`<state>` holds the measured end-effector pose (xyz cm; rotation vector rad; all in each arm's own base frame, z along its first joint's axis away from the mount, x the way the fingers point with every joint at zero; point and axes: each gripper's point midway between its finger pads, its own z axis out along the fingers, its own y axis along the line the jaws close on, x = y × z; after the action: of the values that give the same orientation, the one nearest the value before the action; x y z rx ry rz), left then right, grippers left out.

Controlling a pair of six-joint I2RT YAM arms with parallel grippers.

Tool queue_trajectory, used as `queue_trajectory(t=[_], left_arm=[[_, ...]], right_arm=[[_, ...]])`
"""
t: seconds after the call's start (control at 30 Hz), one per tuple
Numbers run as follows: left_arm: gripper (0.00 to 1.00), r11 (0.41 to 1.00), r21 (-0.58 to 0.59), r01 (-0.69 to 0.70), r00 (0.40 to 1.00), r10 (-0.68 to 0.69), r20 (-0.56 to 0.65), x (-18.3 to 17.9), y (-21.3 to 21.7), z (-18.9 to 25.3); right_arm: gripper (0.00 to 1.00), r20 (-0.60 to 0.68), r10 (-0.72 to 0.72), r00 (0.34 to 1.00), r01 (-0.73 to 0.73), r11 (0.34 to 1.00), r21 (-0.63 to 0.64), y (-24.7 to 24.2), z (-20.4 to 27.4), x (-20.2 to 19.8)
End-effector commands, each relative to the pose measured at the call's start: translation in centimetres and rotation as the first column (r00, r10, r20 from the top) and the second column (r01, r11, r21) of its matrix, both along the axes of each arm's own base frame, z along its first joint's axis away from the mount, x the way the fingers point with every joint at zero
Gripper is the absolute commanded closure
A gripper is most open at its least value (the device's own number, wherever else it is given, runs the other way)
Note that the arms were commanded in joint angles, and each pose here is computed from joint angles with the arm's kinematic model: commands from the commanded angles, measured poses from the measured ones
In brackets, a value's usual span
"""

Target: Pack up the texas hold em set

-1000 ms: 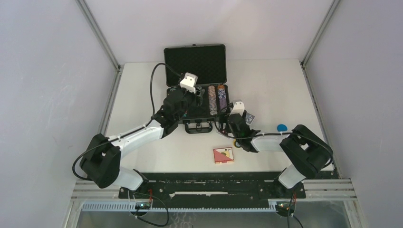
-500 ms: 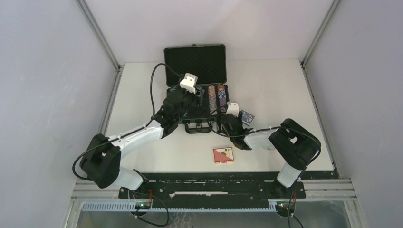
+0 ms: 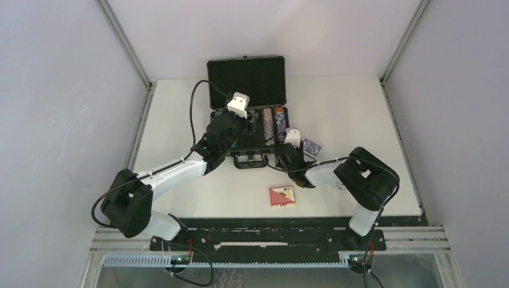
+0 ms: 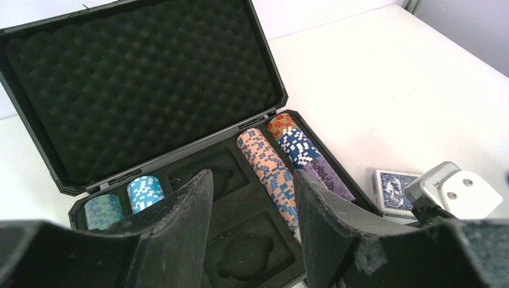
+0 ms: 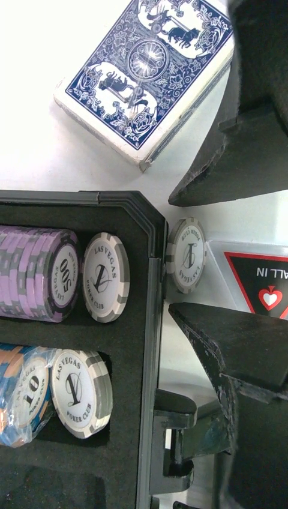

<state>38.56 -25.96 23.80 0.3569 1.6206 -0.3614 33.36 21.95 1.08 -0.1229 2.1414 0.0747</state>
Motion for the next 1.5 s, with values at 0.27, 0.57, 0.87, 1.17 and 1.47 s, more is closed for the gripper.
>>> queue_trajectory(t=[0.27,0.57,0.87,1.17,1.47], left_arm=[[0.43,1.000,-0.024,-0.005,1.000,0.005,0.030,-0.2,0.3,1.0],[0.43,1.000,-0.027,-0.003,1.000,0.004,0.029,-0.2,0.3,1.0],[0.43,0.998,-0.069,-0.006,0.999,0.008,0.034,-0.7,0.5,2.3],[0.37,0.993,-0.112,0.049,0.994,-0.059,-0.095,-0.7,-0.4,2.8],[0.39,0.910,0.076,0.408,0.905,-0.392,-0.166,-3.9,-3.4,3.0]], right_arm=[[0.45,0.022,-0.024,0.999,0.024,0.999,0.022,0.6,1.0,0.8],[0.62,0.035,-0.017,0.999,0.016,1.000,0.026,0.9,1.7,0.5],[0.66,0.081,0.004,0.997,-0.008,0.998,0.057,0.9,3.9,-0.1],[0.67,0.135,0.049,0.990,-0.062,0.993,0.097,0.4,6.3,-1.5],[0.70,0.154,0.230,0.961,-0.248,0.963,0.108,0.2,8.6,-5.7]])
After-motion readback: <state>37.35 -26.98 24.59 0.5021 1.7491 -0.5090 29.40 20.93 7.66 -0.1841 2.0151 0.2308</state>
